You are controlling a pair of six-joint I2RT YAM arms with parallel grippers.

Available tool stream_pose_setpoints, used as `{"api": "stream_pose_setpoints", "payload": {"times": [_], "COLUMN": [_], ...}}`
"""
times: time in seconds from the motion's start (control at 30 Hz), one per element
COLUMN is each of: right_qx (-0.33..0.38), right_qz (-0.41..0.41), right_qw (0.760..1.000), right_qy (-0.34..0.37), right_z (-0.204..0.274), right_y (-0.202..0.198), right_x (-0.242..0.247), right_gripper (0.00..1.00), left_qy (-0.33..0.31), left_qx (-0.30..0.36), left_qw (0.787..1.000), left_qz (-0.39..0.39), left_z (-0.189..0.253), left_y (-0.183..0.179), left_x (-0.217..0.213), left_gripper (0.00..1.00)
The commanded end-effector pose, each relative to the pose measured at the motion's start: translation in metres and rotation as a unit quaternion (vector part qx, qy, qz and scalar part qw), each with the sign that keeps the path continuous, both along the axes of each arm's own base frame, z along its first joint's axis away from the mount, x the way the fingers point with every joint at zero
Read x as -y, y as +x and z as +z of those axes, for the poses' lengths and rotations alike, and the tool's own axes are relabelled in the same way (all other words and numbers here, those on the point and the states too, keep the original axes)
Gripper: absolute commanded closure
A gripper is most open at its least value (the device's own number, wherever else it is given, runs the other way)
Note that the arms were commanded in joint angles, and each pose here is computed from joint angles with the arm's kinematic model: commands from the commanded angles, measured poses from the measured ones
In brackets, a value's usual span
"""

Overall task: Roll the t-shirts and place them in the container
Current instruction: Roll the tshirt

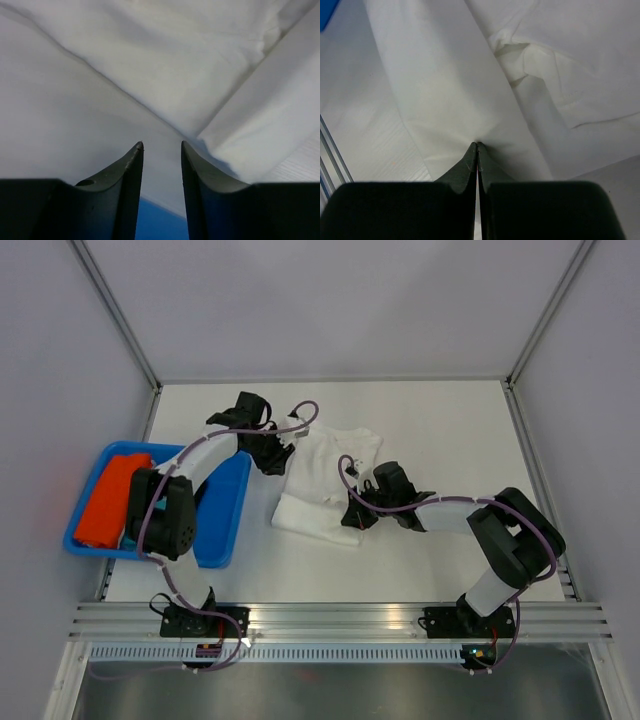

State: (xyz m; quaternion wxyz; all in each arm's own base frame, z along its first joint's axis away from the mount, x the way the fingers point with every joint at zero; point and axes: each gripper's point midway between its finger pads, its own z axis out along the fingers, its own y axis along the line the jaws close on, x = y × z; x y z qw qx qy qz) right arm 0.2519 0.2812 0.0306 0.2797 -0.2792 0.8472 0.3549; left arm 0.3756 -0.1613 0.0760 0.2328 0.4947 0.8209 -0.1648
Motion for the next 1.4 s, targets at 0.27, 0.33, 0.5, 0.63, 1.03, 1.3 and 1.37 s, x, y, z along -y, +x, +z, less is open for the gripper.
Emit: {"api": "stream_pose_setpoints", "payload": {"times": [0.27,0.33,0.5,0.63,1.03,1.3,1.37], "right_qx": [0.017,0.014,0.011,0.013,0.037,0.175,0.212], "right_qz": [-0.041,-0.038,-0.034,-0.033,-0.014,0.034,0.063], "right_qw": [0.999,0.999,0.999,0.999,0.999,0.984,0.975], "right_qy": [0.020,0.019,0.014,0.012,0.019,-0.008,-0.027], "right_z": [0.006,0.005,0.002,0.002,0.017,0.081,0.080], "right_y": [0.021,0.019,0.018,0.017,0.016,0.019,0.002], "right_x": [0.003,0.002,0.004,0.005,0.004,0.014,0.018], "right_gripper": [0.97,0.97,0.97,0.97,0.92,0.60,0.56], "left_qy": [0.007,0.041,0.092,0.109,0.146,0.087,0.066], "left_qx": [0.176,0.210,0.282,0.288,0.255,0.117,0.080], "left_qw": [0.943,0.929,0.901,0.894,0.919,0.953,0.960], "left_qz": [-0.284,-0.302,-0.316,-0.326,-0.262,-0.265,-0.260], "left_z": [0.007,-0.009,-0.027,-0.050,-0.065,-0.035,-0.033], "left_y": [-0.117,-0.112,-0.103,-0.113,-0.090,-0.120,-0.124], "left_x": [0.041,0.037,0.031,0.026,0.022,0.035,0.036], "left_gripper": [0.38,0.34,0.26,0.26,0.82,0.98,0.98]}}
